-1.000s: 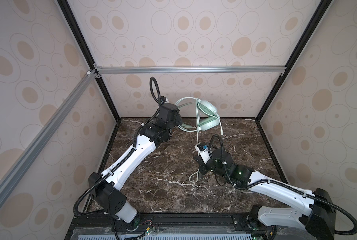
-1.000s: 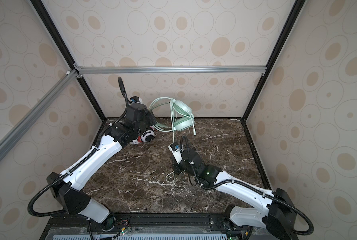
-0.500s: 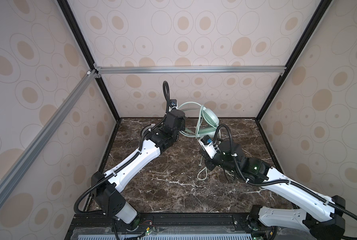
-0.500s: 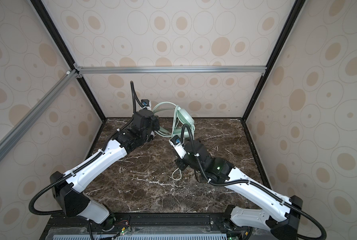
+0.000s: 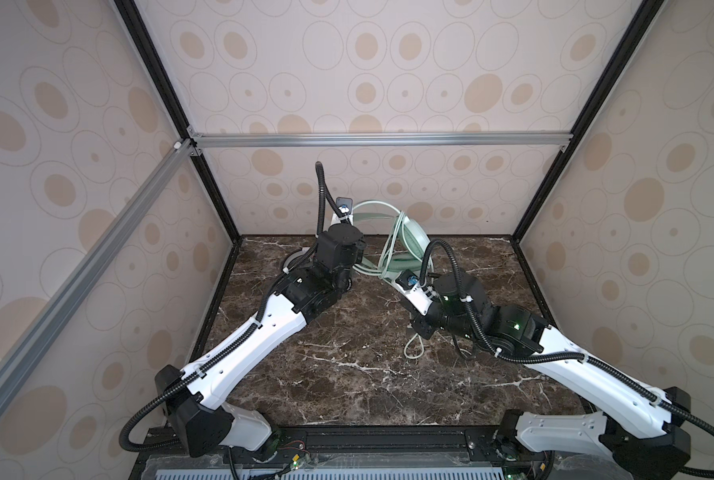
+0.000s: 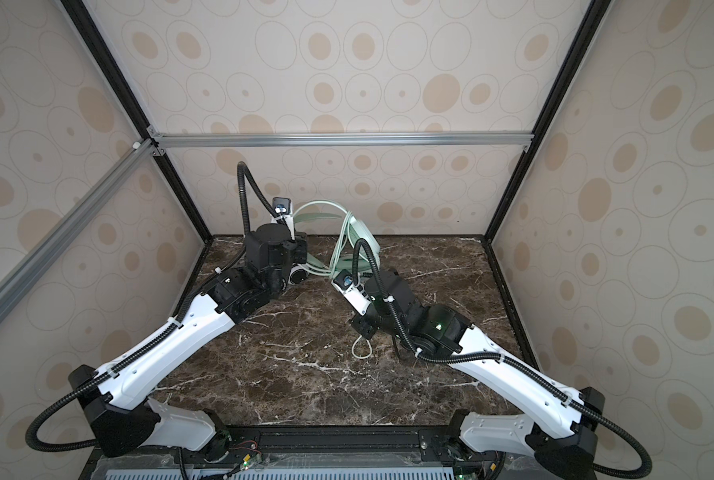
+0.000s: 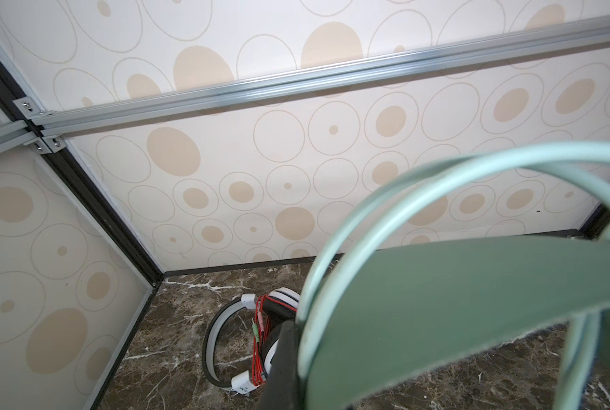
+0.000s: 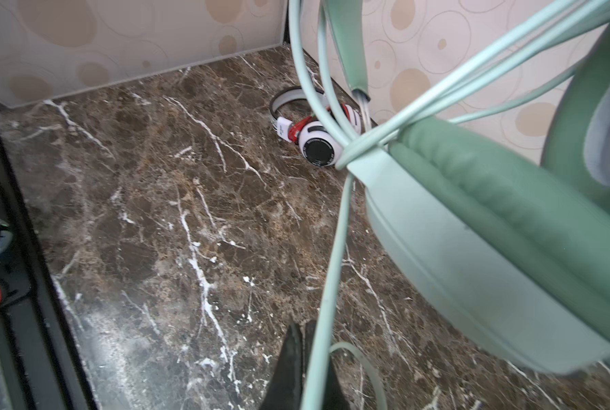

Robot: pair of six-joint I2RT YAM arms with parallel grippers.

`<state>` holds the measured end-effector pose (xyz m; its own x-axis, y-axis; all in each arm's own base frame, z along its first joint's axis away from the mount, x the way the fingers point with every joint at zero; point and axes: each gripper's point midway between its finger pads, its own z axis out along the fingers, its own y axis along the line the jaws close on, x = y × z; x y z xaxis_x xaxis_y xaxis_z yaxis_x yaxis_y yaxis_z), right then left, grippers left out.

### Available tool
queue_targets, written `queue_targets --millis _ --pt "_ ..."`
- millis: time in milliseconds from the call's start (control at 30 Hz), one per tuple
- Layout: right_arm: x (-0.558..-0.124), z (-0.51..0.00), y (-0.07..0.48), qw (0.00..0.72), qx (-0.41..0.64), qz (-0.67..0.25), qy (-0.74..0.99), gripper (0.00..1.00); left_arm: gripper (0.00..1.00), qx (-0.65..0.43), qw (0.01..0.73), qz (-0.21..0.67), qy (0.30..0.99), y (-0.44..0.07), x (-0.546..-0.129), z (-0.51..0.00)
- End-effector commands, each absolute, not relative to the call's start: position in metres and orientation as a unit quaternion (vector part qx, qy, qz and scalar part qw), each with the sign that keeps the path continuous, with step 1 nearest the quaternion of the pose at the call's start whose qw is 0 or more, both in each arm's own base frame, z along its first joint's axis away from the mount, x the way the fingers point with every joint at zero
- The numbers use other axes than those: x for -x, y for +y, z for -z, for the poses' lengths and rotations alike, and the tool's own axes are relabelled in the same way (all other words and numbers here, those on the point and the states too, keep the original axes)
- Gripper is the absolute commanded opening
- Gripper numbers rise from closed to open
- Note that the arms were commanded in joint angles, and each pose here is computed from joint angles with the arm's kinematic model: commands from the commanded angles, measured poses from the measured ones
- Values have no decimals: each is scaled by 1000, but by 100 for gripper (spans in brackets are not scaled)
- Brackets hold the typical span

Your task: Wrap the headphones

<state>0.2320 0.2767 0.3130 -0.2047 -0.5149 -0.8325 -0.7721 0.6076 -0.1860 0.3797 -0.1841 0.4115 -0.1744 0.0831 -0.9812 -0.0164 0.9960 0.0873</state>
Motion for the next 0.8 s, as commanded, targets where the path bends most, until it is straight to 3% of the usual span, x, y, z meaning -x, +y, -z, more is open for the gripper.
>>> queue_targets --millis 0,167,367,600,767 --pt "-206 -318 297 467 430 -233 737 0 0 60 680 -22 730 -157 -370 -454" --pt "-191 -318 305 470 412 -305 718 0 0 76 703 5 707 -154 -366 -501" --pt "-200 -311 294 503 370 -297 722 0 0 105 722 88 678 -161 -360 -566" --pt "-210 -318 294 535 338 -301 713 0 0 124 725 190 650 -176 -356 -604" --pt "-217 -311 292 547 310 -312 712 11 0 95 727 272 623 -200 -352 -626"
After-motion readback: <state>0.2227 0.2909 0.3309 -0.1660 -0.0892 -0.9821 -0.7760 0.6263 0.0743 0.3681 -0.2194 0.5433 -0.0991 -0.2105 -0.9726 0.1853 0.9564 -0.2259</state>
